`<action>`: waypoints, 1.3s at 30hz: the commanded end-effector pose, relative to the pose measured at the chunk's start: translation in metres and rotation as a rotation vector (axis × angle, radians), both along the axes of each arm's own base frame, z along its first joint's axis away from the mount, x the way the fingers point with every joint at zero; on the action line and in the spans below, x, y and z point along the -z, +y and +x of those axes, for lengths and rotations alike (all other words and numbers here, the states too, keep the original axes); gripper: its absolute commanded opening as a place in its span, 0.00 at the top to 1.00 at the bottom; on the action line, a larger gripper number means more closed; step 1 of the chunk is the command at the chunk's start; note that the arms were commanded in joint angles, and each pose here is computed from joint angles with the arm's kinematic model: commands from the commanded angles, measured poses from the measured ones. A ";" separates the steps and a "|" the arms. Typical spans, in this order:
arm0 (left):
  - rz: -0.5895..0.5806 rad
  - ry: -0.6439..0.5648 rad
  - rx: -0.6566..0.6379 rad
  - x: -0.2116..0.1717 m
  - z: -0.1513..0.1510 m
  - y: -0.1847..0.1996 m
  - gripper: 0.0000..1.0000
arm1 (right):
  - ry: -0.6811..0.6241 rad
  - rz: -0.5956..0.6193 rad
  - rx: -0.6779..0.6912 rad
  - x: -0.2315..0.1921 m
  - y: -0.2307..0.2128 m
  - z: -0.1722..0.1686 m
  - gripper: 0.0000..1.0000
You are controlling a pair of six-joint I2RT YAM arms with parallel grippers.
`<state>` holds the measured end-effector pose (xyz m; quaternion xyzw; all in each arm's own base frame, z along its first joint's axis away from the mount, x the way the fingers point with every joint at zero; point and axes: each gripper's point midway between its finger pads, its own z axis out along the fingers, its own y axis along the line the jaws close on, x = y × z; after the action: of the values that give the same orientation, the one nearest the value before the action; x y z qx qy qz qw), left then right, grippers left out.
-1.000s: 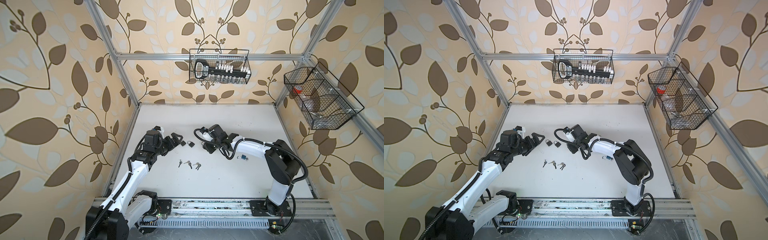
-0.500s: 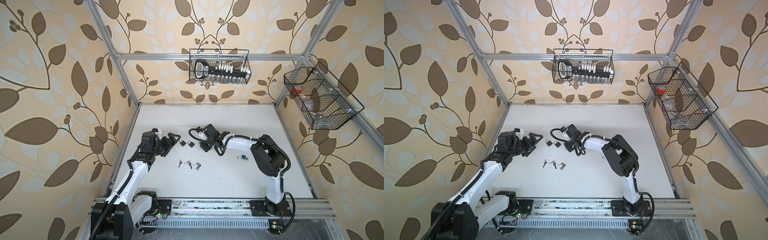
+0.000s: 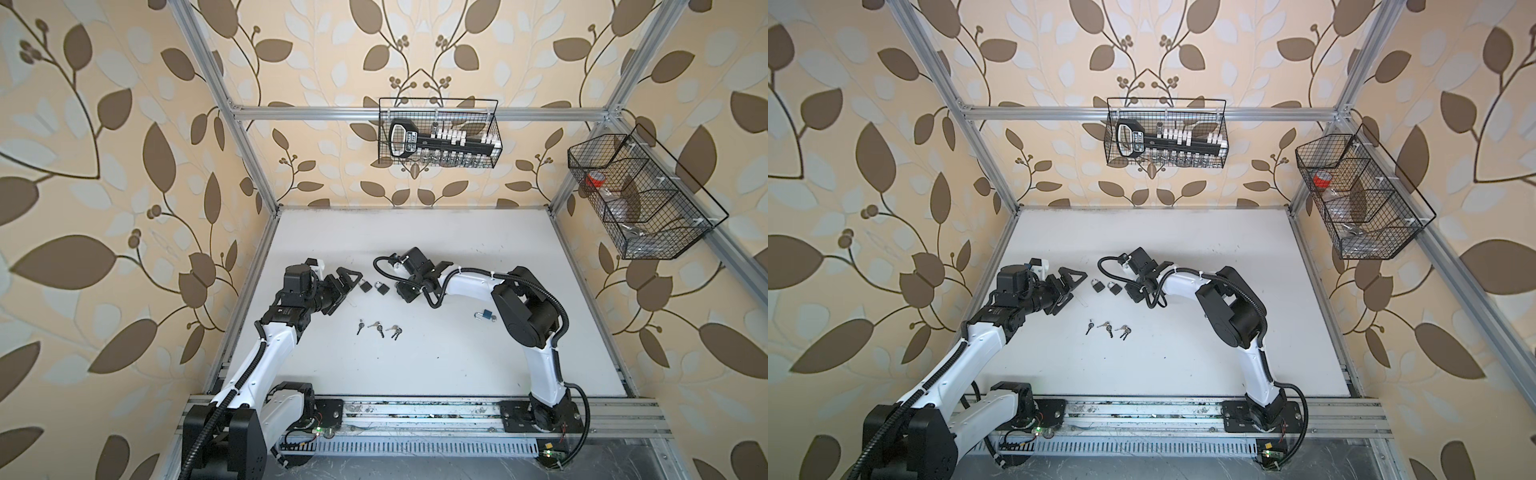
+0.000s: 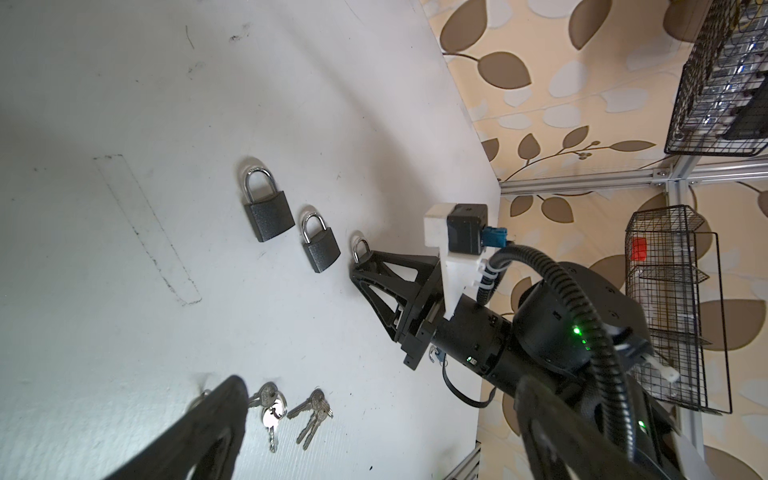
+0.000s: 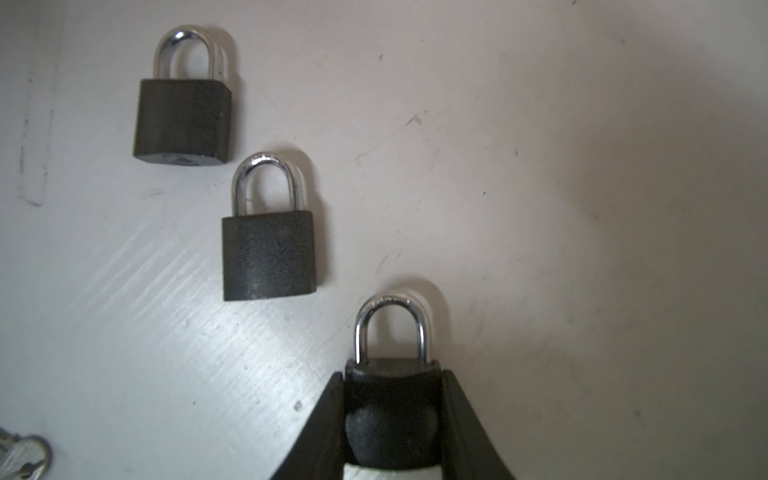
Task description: Lock with the key
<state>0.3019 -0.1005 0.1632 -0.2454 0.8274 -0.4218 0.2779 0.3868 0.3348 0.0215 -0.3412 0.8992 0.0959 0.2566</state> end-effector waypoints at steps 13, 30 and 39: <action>0.010 -0.016 0.037 -0.004 -0.004 -0.001 0.01 | 0.029 -0.010 -0.021 0.009 0.006 -0.004 0.61; 0.138 -0.085 0.172 -0.003 -0.021 -0.045 0.01 | -0.065 0.191 0.290 -0.062 -0.078 -0.028 0.53; 0.257 -0.185 0.347 -0.001 -0.031 -0.139 0.01 | 0.047 0.264 0.633 -0.053 -0.205 -0.065 0.51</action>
<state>0.2490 -0.2237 0.1397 -0.0381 0.8905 -0.3843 0.2406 0.3316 0.1532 0.0841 -0.0632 0.9365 0.1205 0.3231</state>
